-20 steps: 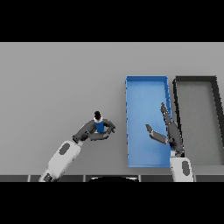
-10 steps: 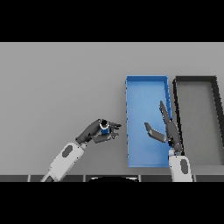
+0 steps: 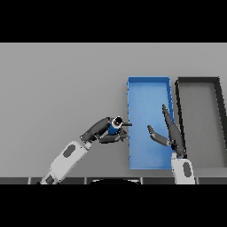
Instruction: Pick up the blue pipe and place it into the blue bin.
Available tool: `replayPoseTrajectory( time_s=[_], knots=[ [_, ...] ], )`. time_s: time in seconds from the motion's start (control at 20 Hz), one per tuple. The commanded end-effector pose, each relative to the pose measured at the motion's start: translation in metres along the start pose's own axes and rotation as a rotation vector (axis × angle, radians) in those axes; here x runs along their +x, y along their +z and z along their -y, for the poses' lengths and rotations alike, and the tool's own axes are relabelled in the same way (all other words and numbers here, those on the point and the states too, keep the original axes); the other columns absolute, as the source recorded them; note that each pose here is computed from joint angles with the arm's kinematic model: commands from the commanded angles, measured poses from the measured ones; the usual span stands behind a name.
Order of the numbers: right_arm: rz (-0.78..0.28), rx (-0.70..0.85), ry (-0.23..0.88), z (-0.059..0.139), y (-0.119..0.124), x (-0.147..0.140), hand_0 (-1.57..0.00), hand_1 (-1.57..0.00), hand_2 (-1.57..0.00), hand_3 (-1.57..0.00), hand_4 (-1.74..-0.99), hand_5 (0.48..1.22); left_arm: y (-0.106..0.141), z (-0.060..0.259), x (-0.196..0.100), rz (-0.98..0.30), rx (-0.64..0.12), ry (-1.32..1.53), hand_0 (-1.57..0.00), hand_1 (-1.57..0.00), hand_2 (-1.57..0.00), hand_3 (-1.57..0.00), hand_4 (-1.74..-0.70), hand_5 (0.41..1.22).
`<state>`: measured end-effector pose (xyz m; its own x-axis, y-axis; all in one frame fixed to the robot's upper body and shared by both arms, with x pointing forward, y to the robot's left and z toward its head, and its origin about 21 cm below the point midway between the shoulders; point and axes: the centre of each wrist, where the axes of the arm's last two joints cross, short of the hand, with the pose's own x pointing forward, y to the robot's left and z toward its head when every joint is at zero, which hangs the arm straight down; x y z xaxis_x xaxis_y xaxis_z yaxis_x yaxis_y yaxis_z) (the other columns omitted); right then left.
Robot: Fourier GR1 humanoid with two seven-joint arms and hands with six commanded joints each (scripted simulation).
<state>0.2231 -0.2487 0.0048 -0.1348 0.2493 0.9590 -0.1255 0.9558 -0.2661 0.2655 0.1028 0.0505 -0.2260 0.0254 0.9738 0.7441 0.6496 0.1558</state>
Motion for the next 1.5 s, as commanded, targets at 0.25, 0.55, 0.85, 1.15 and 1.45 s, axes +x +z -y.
replayPoseTrajectory(
  time_s=[0.25, 0.55, 0.85, 1.15, 1.45],
  knots=[
    [-0.008, -0.002, -0.022, 0.000, 0.005, 0.005, 0.00, 0.00, 0.00, 0.00, -1.174, 0.629, 0.003, 0.000, 0.003, -0.028, -0.012, -0.005, -1.57, -1.57, -1.57, -1.44, -1.73, 1.219],
    [-0.009, 0.001, -0.072, -0.002, 0.010, 0.005, 0.00, 0.00, 0.00, 0.00, -1.197, 0.618, 0.006, 0.003, 0.004, -0.020, -0.013, -0.013, -1.57, -1.57, -1.57, -1.44, -1.73, 1.220],
    [0.114, 0.217, -0.206, 0.027, -0.007, 0.052, 0.00, 0.00, 0.00, 0.00, -1.215, 0.561, -0.001, -0.002, 0.000, -0.036, -0.021, -0.032, -1.57, -1.57, -1.57, -1.44, -1.73, 1.221],
    [0.218, 0.525, -0.129, 0.020, -0.026, 0.116, 0.00, 0.00, 0.00, 0.00, -1.297, 0.523, -0.001, 0.001, 0.000, -0.037, -0.026, -0.023, -1.57, -1.57, -1.57, -1.44, -1.73, 1.221],
    [0.284, 0.723, -0.069, 0.002, -0.047, 0.161, 0.00, 0.00, 0.00, 0.00, -1.300, 0.529, 0.001, -0.001, 0.001, -0.036, -0.024, -0.040, -1.57, -1.57, -1.57, -1.44, -1.73, 1.221]
  ],
)
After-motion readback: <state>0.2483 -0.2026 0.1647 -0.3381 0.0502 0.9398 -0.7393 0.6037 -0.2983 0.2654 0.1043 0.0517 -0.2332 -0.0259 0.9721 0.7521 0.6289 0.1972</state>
